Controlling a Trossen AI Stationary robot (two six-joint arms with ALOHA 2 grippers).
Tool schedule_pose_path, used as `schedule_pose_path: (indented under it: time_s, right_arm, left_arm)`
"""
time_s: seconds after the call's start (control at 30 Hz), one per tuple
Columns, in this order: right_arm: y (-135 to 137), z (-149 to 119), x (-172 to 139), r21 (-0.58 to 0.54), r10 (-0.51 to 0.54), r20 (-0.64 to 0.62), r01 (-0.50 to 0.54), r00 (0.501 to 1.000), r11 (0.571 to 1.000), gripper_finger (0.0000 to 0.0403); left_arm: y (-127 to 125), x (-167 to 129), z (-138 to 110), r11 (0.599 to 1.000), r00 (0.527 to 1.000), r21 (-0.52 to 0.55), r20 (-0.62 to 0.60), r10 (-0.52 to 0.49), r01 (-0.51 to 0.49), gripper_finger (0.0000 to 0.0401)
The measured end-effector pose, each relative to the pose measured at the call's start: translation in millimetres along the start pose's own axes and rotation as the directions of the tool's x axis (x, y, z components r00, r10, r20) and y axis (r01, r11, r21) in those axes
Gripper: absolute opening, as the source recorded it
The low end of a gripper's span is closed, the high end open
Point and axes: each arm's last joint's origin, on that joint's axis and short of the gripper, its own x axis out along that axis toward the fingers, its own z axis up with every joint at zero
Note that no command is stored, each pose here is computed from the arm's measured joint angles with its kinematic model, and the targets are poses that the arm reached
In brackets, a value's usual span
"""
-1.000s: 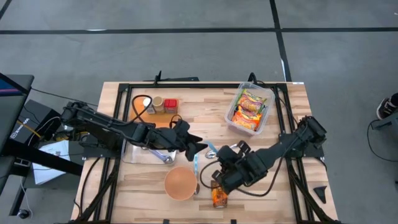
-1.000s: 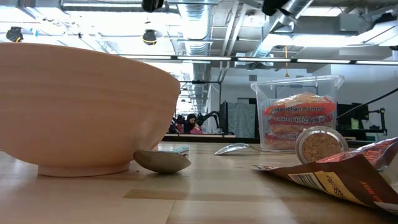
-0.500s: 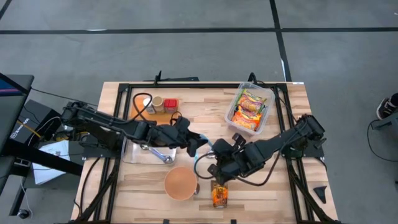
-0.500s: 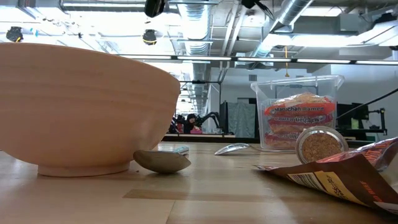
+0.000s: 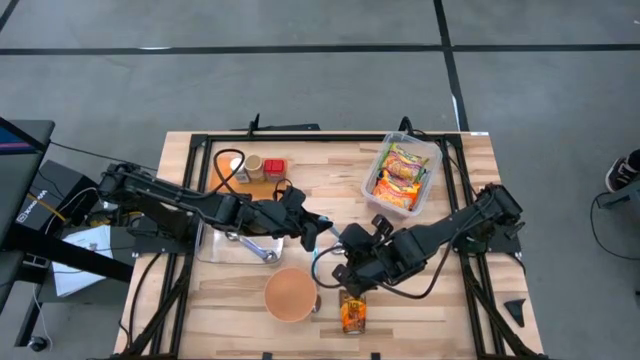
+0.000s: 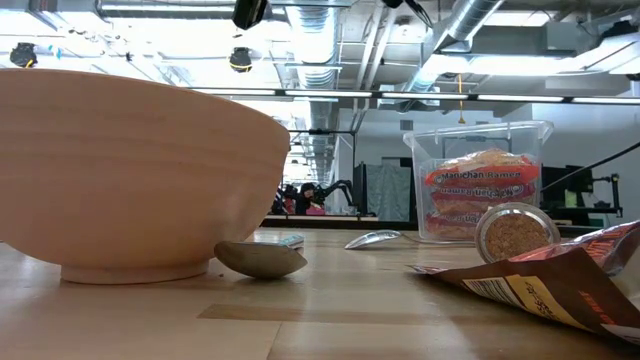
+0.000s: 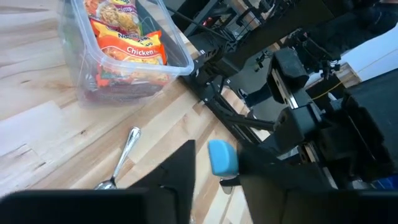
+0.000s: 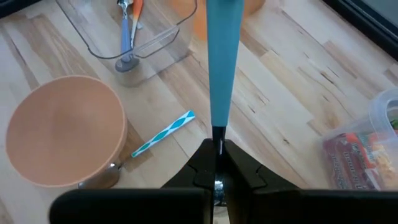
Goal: Pick & Place Food Item
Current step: Put the blue spoon into the bottom transparent bin
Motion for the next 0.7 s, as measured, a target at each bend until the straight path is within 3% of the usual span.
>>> schedule_pose_path:
  time_s: [0.2, 0.33, 0.7]
  right_arm:
    - [0.5, 0.5, 0.5, -0.001, 0.003, 0.002, -0.003, 1.000, 1.000, 0.0013]
    - [1.8, 0.9, 0.7, -0.008, 0.013, 0.008, -0.013, 1.000, 1.000, 0.0032]
    - [-1.1, -1.3, -0.9, 0.033, -0.012, -0.005, 0.012, 1.000, 0.999, 0.0071]
  left_arm:
    - [-3.1, -1.6, 1.7, 0.999, 0.999, -0.010, -0.010, -0.036, 0.036, 0.0028]
    - [-3.3, -1.7, 1.4, 0.999, 0.999, 0.010, -0.013, -0.039, 0.039, 0.0028]
    - [10.7, -1.1, -5.6, 0.992, 0.993, 0.076, -0.058, 0.102, -0.097, 0.0028]
